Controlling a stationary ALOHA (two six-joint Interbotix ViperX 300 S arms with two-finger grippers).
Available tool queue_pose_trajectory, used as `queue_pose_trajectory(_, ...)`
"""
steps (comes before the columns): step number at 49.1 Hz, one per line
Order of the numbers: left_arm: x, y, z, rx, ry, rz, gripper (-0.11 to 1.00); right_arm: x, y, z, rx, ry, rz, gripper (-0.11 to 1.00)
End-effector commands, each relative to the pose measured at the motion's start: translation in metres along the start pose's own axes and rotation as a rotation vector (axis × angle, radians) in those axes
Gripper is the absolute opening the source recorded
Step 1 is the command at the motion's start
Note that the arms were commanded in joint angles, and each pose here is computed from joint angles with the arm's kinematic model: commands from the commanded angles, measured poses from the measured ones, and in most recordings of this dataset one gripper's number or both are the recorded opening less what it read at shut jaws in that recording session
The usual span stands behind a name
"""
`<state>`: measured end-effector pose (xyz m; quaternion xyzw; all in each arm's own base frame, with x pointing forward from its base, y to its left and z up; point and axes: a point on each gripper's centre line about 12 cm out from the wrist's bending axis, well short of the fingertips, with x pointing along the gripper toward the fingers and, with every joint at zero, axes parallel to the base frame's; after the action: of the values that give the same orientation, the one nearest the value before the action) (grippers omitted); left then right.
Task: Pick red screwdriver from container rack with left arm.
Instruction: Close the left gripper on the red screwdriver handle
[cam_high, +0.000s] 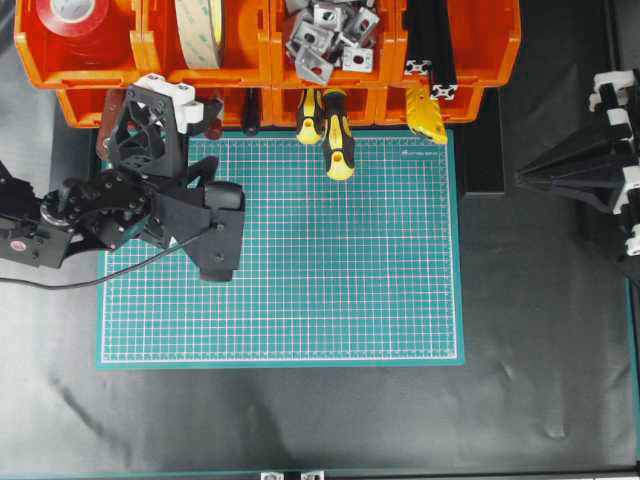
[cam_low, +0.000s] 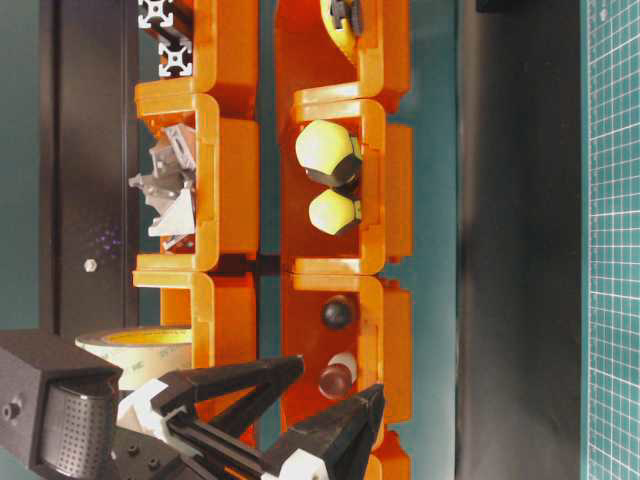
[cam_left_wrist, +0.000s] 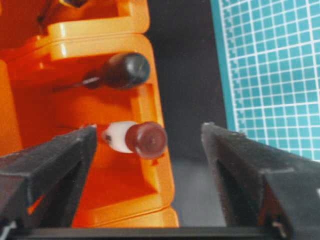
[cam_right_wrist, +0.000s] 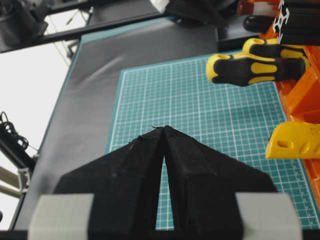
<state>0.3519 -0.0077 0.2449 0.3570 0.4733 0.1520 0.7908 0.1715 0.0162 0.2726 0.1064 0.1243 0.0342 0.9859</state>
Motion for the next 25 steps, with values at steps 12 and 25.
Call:
queue_pose_trajectory(12, -0.0013, 0.0095, 0.003, -0.027, 0.013, 0.02, 0.61, -0.0001, 0.001, 0.0045, -0.003, -0.012, 0.003, 0.01)
queue_pose_trajectory(25, -0.0084, 0.0064, 0.0099, -0.011, -0.004, 0.019, 0.31, -0.0012, 0.0012, 0.0052, -0.002, -0.018, 0.004, 0.01)
